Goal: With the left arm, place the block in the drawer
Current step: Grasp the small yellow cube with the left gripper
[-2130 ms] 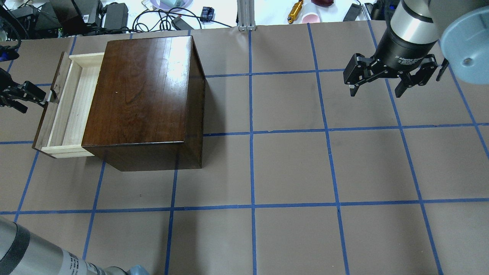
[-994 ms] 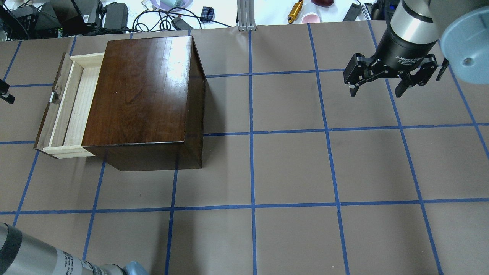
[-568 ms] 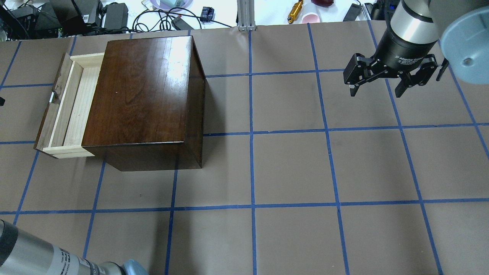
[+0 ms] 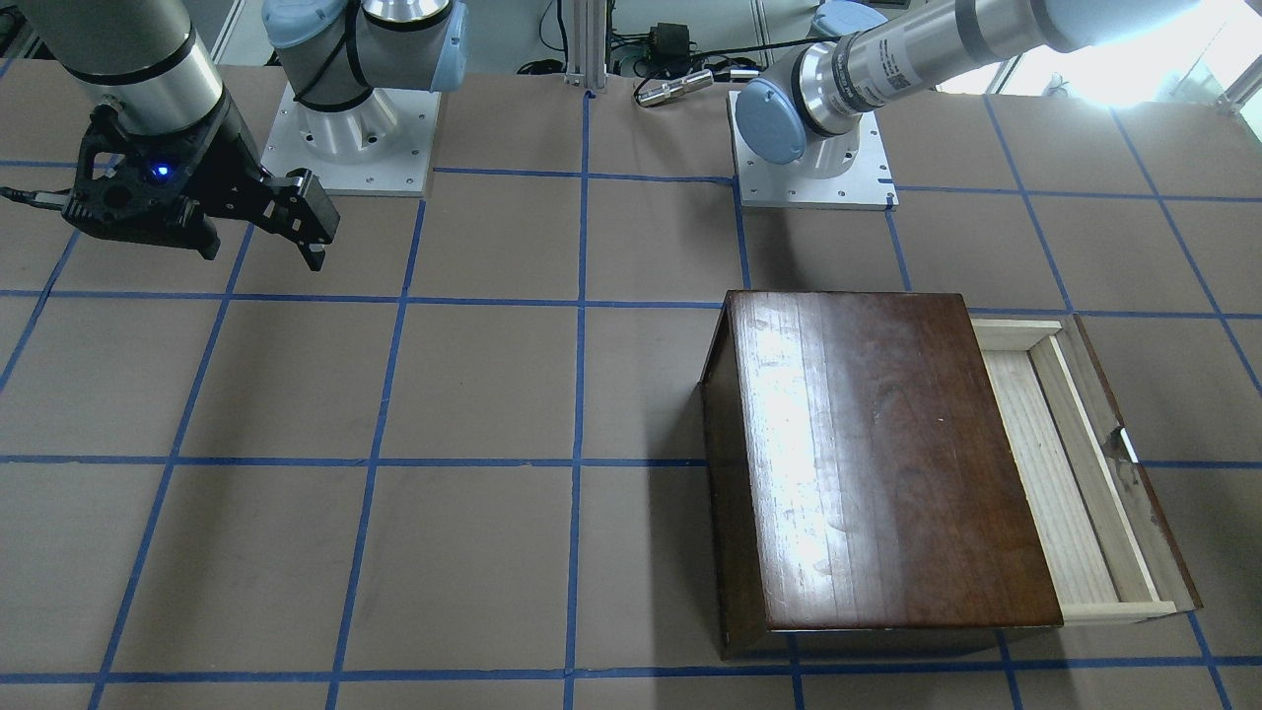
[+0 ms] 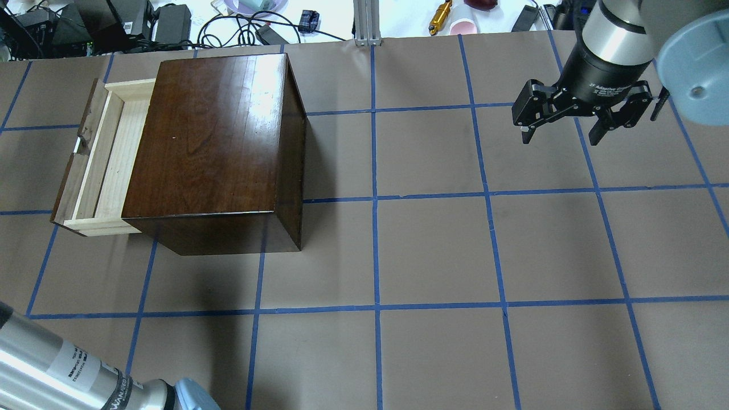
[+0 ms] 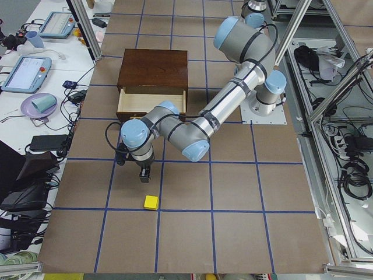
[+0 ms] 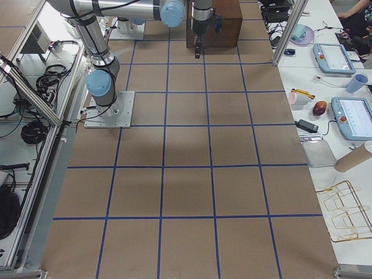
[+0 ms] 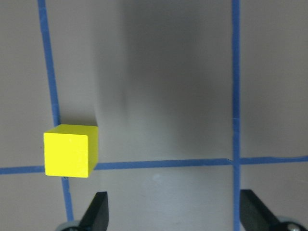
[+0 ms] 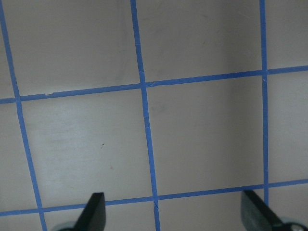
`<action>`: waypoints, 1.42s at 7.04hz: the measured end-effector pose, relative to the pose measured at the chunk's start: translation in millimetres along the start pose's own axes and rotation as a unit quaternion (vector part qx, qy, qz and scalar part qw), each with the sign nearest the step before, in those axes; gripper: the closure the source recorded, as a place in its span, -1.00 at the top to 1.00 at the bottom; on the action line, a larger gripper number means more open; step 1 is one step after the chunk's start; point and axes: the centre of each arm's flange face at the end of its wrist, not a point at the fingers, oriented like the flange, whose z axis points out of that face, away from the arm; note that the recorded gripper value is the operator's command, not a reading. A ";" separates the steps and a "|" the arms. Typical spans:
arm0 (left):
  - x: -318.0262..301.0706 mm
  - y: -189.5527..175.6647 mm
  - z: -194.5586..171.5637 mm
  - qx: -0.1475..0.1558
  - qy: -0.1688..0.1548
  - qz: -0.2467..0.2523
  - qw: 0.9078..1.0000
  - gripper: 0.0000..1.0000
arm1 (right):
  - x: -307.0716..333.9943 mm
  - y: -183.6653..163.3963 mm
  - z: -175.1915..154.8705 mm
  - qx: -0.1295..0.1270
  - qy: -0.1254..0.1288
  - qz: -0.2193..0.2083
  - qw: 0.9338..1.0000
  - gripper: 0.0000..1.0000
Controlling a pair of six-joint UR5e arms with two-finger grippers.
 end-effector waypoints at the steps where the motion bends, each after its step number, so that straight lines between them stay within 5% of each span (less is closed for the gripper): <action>1: -20.8 0.7 12.6 0.002 -0.003 0.021 1.000 0.99 | 0.0 0.0 0.0 0.000 0.000 0.000 1.000 1.00; 10: -63.3 7.2 89.0 0.007 -0.003 0.088 0.996 1.00 | 0.0 0.0 0.0 0.000 0.000 0.000 1.000 1.00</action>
